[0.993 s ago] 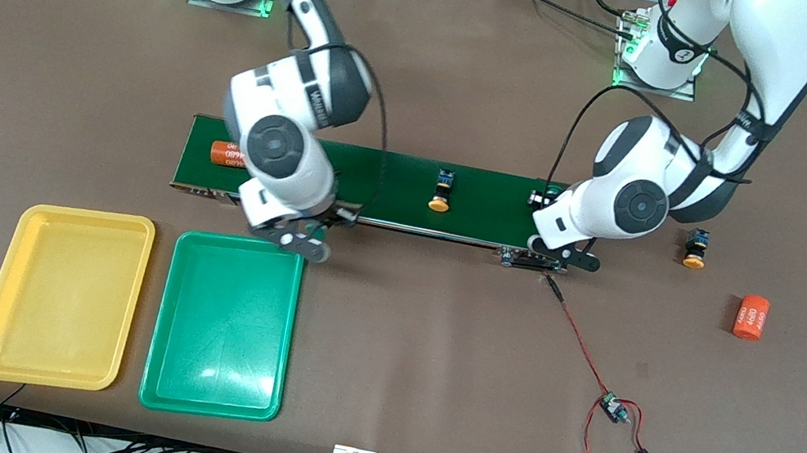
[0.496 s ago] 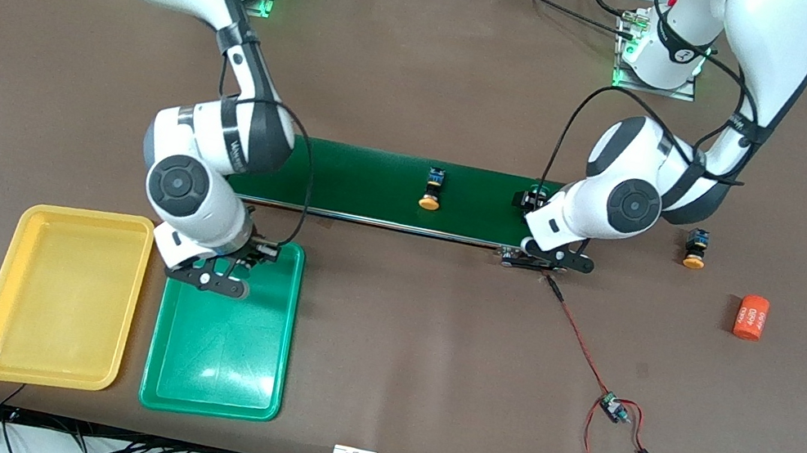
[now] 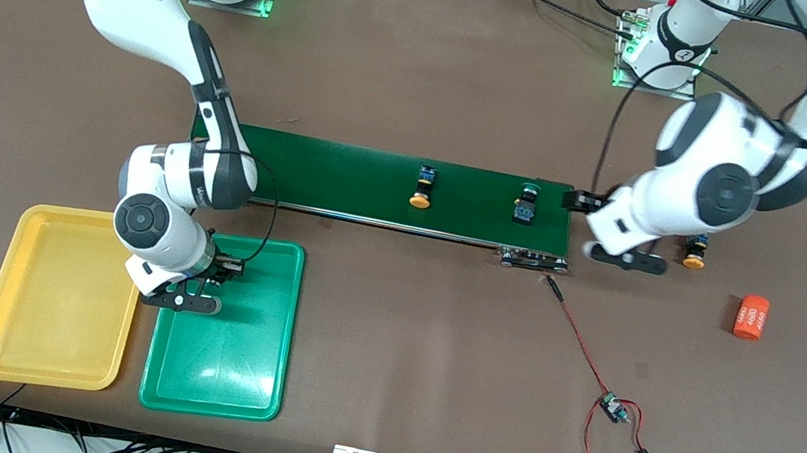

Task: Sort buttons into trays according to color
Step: 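Place the green button in the green tray with the right gripper, then grasp the yellow button and the orange cylinder with the right and left grippers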

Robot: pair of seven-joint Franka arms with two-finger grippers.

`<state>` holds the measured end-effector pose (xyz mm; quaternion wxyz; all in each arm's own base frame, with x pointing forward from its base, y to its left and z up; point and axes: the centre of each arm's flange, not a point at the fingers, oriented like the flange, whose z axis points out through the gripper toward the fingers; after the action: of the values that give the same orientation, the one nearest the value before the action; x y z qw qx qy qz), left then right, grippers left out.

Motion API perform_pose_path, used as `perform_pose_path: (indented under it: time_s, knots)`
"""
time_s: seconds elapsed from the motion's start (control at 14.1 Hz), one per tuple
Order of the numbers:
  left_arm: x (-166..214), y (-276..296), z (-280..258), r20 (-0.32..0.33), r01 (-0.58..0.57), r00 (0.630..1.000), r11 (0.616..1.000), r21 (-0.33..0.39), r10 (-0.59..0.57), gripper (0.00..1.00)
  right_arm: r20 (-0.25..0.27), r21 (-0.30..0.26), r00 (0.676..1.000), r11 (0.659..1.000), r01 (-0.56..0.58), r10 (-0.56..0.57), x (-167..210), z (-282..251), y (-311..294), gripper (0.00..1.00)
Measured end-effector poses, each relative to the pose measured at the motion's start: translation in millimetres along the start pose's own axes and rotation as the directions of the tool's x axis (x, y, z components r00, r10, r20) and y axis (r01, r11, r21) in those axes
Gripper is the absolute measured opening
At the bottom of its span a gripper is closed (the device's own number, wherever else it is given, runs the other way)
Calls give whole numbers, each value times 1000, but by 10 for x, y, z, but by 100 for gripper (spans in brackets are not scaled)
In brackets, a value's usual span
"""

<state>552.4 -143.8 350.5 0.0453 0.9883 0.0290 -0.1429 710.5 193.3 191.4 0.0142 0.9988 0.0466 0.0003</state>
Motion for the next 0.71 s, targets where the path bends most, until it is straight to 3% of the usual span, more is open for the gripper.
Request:
perform_pose_path:
  time_s: [0.21, 0.5, 0.64, 0.71]
  knots:
    - [155, -640, 13, -5, 27, 1000, 998, 56, -27, 100, -12, 2, 999, 999, 40, -40, 18, -2, 11, 37]
    - [329, -1349, 3, -28, -132, 990, 968, 215, 141, 100, -19, 18, 999, 999, 43, -43, 58, -249, -42, 74]
    - [470, -1815, 19, -60, -221, 969, 948, 230, 241, 100, 21, 82, 1000, 997, 6, -7, 19, -554, -122, 95]
    - [538, -2046, 76, -74, -250, 959, 941, 226, 272, 100, 50, 112, 999, 994, -16, 10, -25, -703, -187, 100]
